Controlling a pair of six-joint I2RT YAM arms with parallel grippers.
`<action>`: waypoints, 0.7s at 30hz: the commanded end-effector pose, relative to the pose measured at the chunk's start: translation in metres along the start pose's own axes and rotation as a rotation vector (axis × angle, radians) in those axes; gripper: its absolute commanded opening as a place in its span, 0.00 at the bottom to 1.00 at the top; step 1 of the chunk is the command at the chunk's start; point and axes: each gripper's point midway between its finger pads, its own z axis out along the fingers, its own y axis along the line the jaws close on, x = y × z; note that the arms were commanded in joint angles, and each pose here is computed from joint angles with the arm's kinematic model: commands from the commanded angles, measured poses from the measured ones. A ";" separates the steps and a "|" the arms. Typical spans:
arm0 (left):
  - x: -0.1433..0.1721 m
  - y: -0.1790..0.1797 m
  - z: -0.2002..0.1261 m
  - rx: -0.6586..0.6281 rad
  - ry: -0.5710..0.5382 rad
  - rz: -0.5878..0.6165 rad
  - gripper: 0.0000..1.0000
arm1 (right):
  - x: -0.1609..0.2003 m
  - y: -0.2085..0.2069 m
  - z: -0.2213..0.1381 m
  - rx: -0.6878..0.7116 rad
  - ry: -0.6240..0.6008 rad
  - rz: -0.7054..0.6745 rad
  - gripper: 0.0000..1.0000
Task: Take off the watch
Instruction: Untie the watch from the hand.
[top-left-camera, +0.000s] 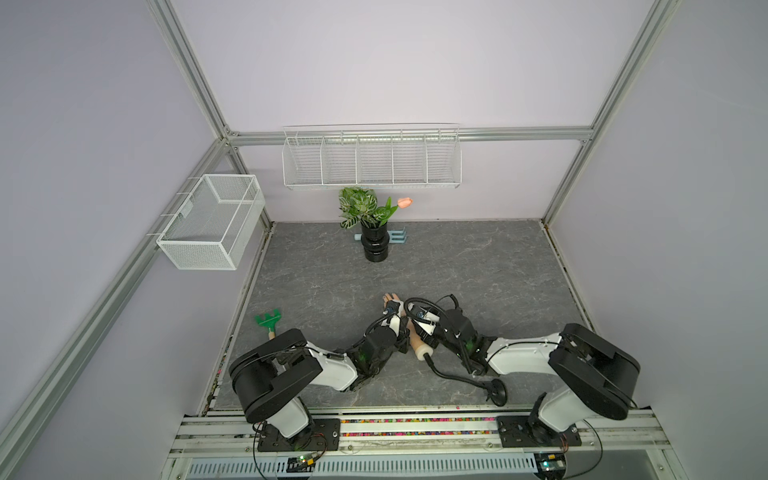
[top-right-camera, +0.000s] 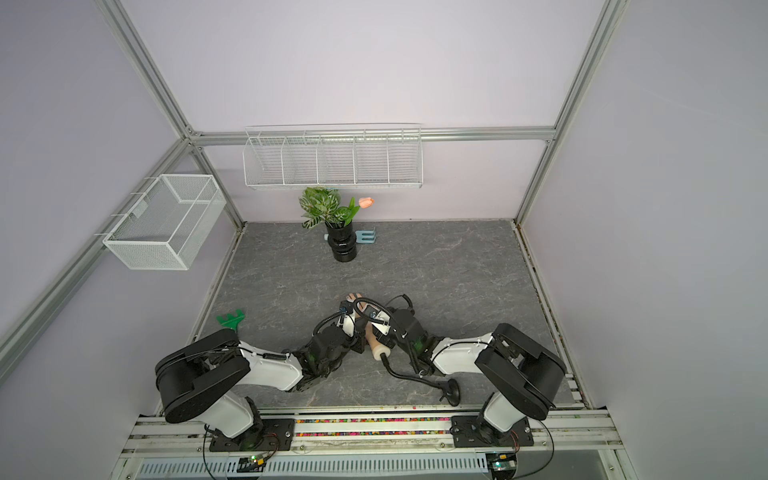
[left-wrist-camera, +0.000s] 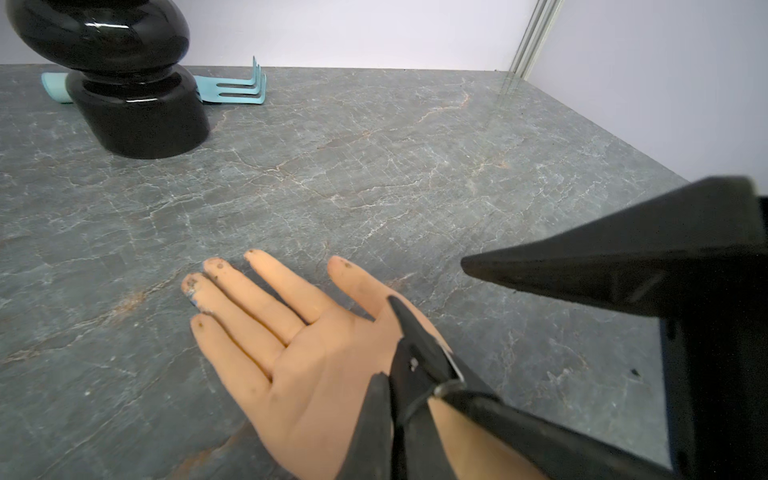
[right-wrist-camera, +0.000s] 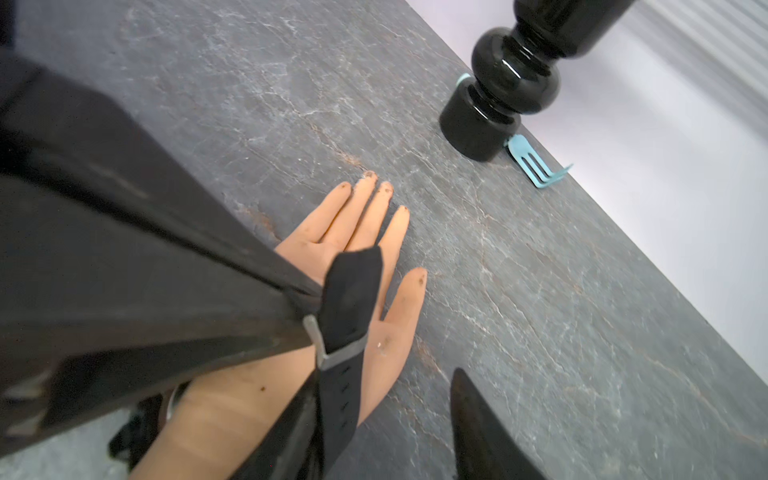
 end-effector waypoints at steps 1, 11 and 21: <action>-0.038 -0.021 -0.007 0.082 -0.114 -0.108 0.00 | 0.032 -0.023 -0.004 0.148 0.105 -0.017 0.39; -0.041 -0.024 -0.002 0.091 -0.124 -0.178 0.00 | 0.030 -0.001 0.000 0.029 0.068 0.046 0.07; -0.055 0.000 0.004 -0.092 -0.130 -0.265 0.00 | 0.033 0.009 -0.004 -0.022 0.057 0.056 0.07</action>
